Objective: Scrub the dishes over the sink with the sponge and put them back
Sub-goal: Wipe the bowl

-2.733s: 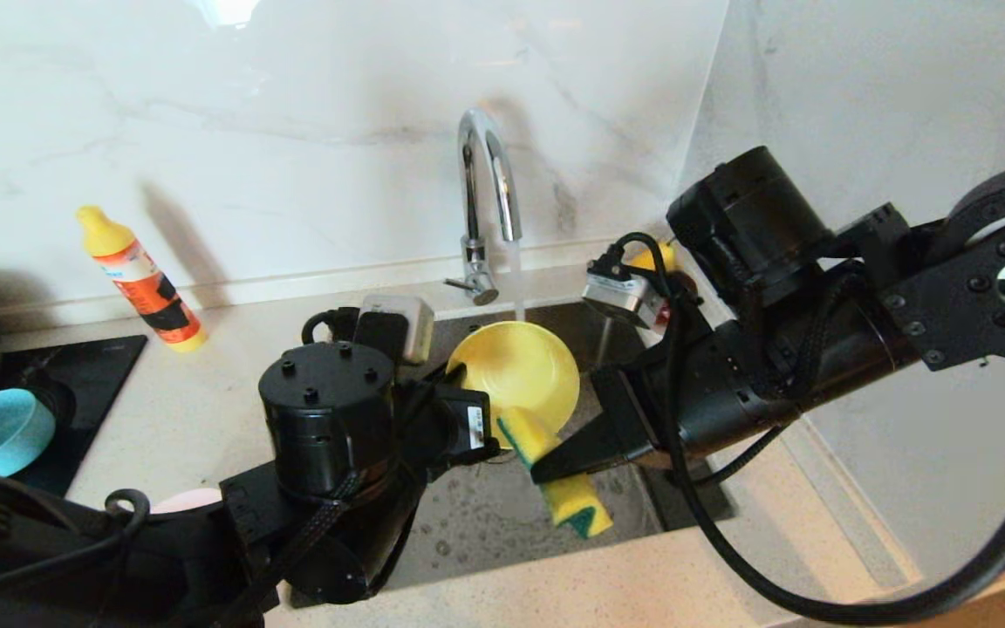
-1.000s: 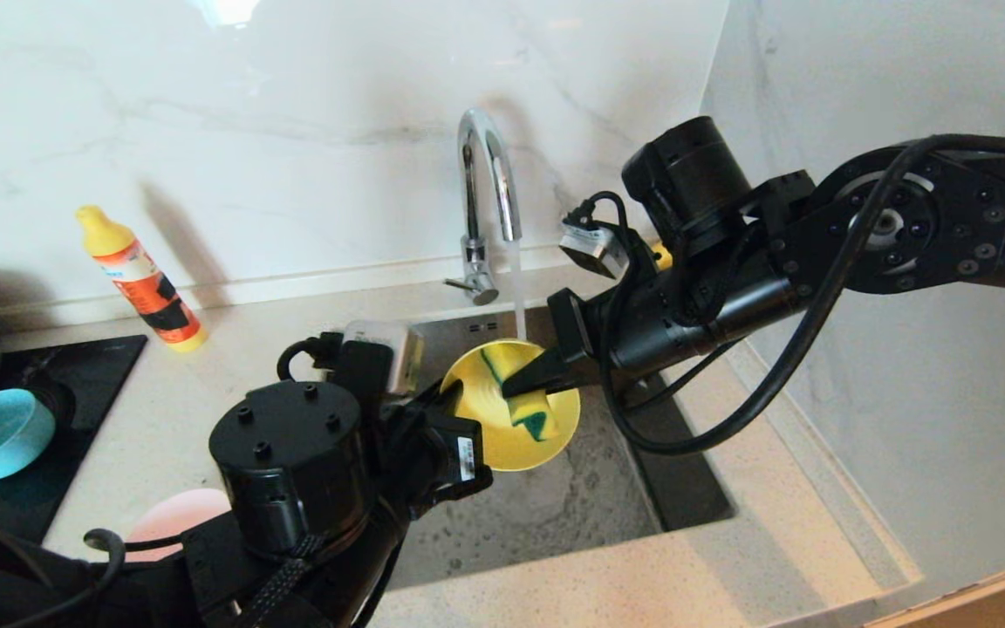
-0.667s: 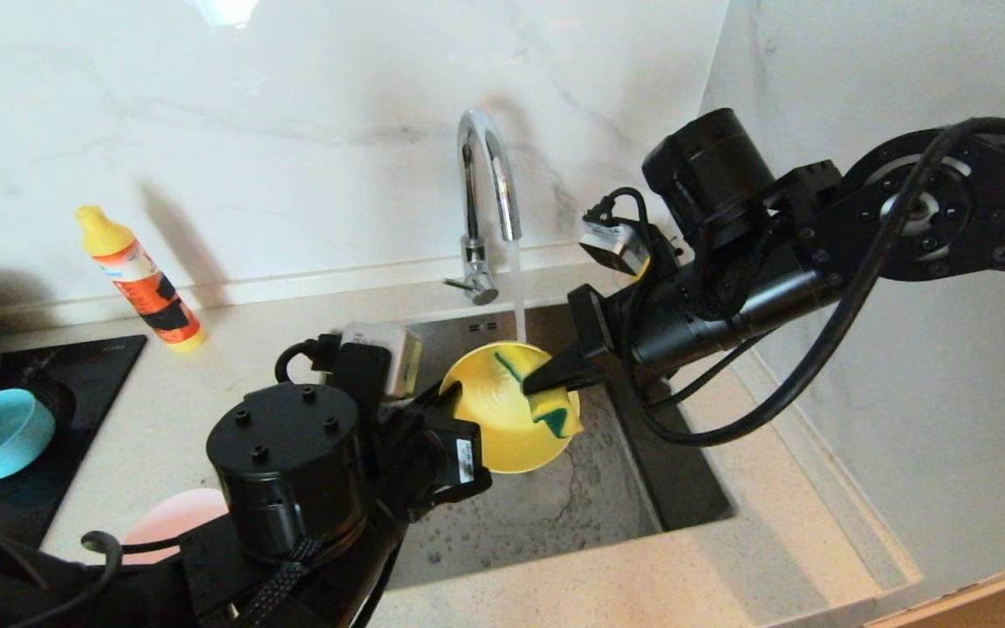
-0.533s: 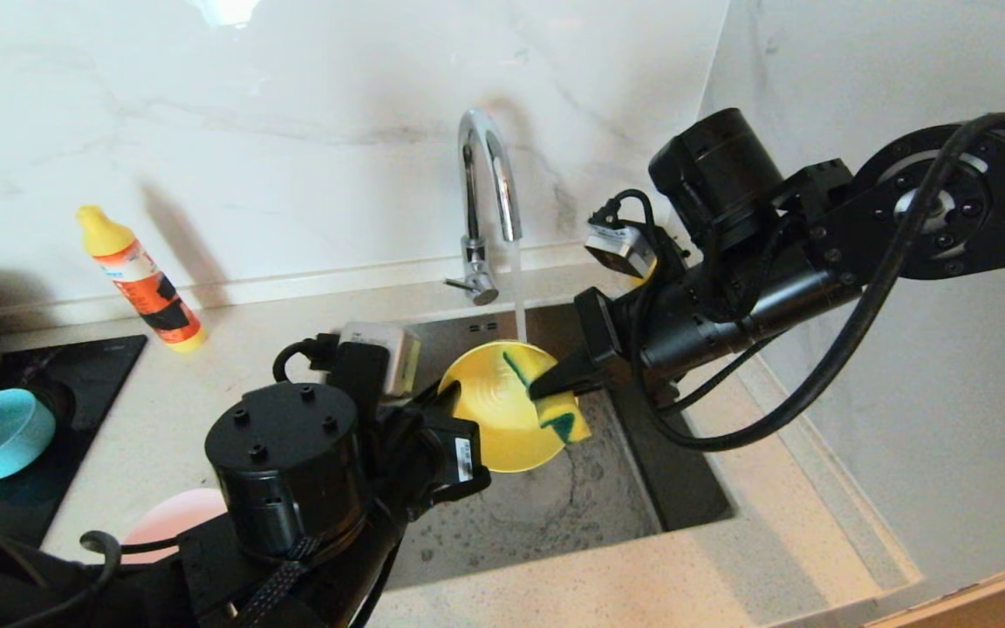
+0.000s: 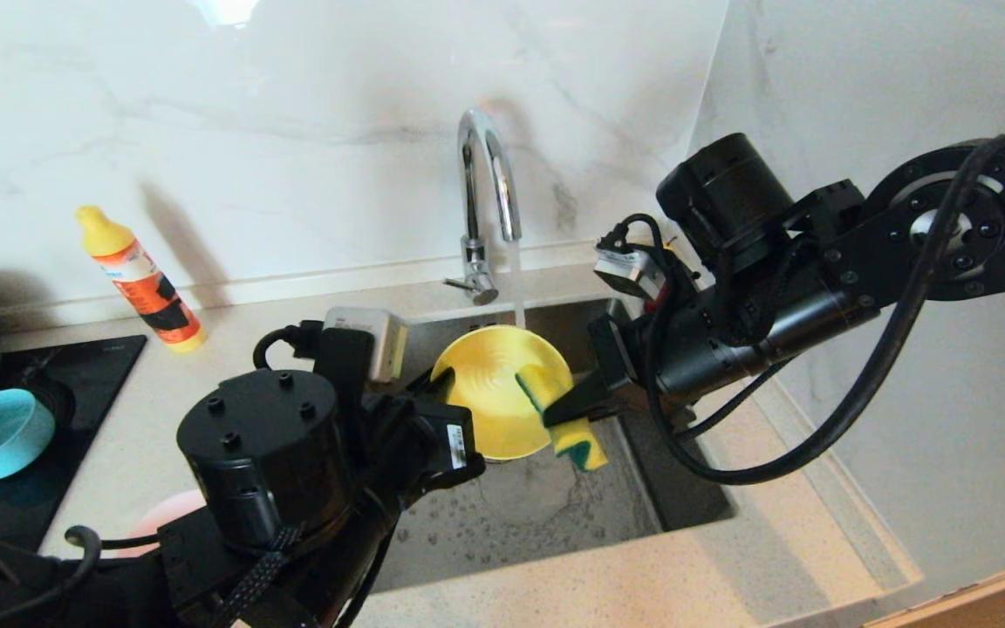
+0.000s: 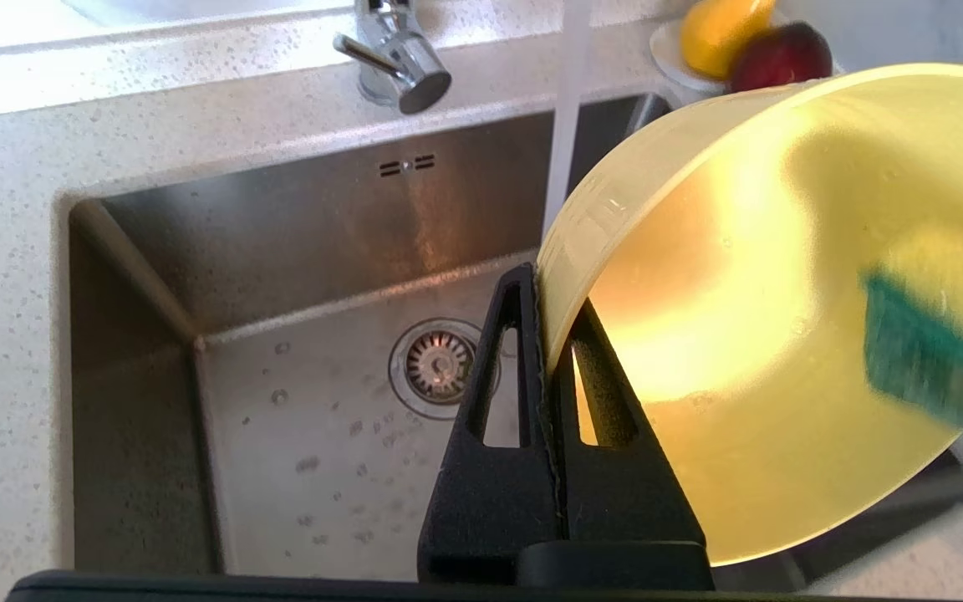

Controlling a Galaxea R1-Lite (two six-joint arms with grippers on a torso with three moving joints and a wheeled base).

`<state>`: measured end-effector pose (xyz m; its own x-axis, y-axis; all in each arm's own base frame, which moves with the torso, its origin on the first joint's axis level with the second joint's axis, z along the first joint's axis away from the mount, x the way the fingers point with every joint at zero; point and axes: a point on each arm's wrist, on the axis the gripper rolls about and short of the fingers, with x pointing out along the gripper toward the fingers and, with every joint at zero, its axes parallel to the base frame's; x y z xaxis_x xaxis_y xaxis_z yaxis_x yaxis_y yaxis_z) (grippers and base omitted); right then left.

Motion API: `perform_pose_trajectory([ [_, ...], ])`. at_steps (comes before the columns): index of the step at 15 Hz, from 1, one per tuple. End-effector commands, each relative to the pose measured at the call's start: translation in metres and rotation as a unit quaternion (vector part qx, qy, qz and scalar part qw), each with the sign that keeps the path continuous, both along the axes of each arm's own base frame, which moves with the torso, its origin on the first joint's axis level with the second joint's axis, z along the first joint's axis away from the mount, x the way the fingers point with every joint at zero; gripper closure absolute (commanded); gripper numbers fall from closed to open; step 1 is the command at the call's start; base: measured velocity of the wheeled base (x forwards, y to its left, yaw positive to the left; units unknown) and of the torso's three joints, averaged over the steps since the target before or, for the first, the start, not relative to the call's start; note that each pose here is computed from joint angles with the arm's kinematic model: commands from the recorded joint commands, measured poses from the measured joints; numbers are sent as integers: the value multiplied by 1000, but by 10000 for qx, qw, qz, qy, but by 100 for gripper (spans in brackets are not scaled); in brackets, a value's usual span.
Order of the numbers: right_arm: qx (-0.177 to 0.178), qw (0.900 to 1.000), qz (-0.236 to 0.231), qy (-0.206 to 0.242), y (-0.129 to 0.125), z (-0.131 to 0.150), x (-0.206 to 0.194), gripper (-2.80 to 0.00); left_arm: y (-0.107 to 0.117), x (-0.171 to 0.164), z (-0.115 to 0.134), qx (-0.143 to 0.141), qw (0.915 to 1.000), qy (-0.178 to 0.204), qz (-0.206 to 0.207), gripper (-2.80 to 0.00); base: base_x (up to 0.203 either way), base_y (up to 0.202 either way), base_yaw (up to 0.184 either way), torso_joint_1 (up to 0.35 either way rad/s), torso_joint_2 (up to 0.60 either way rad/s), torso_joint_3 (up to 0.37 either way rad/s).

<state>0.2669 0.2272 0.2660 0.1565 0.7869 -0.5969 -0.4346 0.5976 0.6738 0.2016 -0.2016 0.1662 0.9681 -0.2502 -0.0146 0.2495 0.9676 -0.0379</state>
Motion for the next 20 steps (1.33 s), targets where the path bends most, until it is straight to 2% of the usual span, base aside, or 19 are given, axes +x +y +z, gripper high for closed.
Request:
perform_pose_trajectory([
  [1,-57,9999,48,110,5,-7,1,0,0,1,4,-76,9999,-69,22,0,0,0,0,0,0,0],
  [12,-93,9990,408,159,39,-19,-1,0,-2,3,5,-150,9998,-78,46,0,0,0,0,0,0,0],
  [16,-110,9990,394,190,37,-20,-2,0,-2,3,7,-156,9998,-108,45,0,0,0,0,0,0,0],
  [20,27,9997,236,36,20,-3,-4,0,-1,3,7,-142,9998,-112,45,0,0,0,0,0,0,0],
])
